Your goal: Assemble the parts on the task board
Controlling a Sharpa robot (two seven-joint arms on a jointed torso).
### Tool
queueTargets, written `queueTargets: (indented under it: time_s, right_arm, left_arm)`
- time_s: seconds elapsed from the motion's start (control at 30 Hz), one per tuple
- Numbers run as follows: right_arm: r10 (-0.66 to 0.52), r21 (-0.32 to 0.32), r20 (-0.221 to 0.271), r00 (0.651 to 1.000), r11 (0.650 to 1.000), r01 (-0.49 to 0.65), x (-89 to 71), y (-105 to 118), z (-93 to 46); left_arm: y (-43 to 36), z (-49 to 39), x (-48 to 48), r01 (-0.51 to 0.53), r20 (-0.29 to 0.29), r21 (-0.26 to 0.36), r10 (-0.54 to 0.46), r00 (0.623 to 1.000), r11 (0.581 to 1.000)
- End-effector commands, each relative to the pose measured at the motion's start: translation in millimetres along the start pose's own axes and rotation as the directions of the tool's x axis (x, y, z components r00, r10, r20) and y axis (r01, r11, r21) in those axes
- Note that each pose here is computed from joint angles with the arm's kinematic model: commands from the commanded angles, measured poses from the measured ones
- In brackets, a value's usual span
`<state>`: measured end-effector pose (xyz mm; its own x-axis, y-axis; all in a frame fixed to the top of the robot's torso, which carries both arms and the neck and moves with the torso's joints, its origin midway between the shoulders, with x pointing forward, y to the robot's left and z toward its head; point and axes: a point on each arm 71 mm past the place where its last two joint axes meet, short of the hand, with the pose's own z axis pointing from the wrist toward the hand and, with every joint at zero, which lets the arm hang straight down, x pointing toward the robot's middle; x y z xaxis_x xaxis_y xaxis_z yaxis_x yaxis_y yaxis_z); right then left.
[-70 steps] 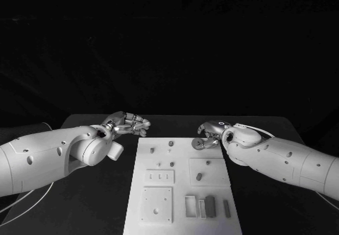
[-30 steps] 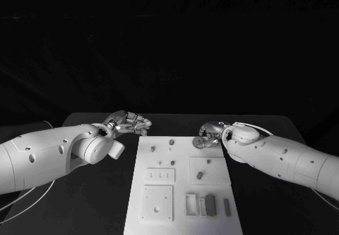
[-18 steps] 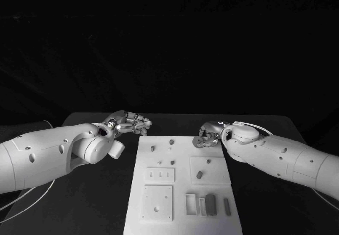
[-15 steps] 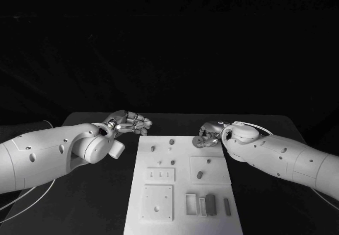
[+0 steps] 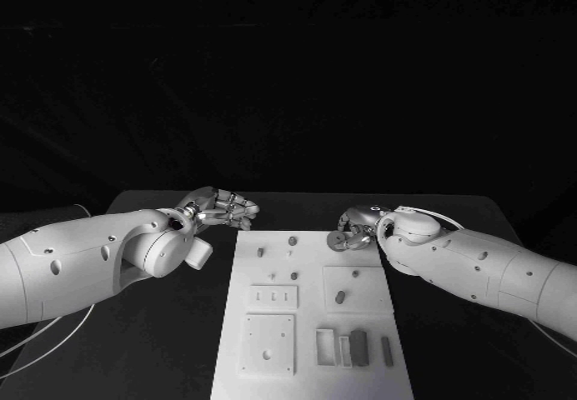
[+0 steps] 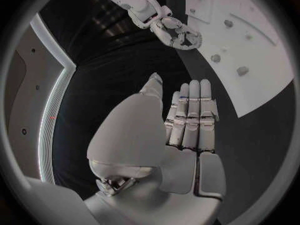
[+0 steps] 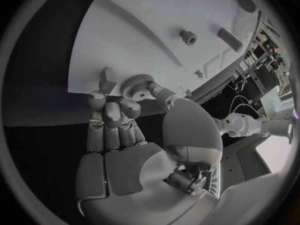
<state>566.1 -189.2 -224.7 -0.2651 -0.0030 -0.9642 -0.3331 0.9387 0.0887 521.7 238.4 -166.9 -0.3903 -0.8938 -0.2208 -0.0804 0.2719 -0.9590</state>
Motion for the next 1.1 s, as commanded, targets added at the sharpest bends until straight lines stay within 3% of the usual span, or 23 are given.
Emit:
queueTargets:
  time_s: [0.03,0.47,0.8,0.9,1.1]
  right_arm:
    - [-0.02,-0.012,0.004,1.0,1.0,0.02,0.6,4.1,-0.2]
    - [-0.04,-0.034,0.065,0.997,0.999,0.043,-4.6,12.3,-6.6]
    - [-0.063,-0.054,0.124,0.99,0.996,0.07,-17.8,23.1,-11.9]
    - [-0.068,-0.071,0.143,0.987,0.994,0.079,-22.0,30.7,-14.9]
    - [-0.066,-0.149,0.178,0.982,0.984,0.093,-28.4,67.2,-20.6]
  left_arm:
    - [-1.7,0.1,2.3,0.0,-0.017,0.008,0.0,1.0,1.0]
    - [-1.5,-1.1,0.9,0.0,-0.012,0.008,0.0,1.0,1.0]
    - [-1.2,-2.5,-1.3,0.0,-0.005,0.009,0.0,1.0,1.0]
    - [-1.1,-3.0,-1.8,0.0,-0.004,0.009,0.0,1.0,1.0]
    - [-1.0,-3.2,-2.4,0.0,0.0,0.009,0.0,1.0,1.0]
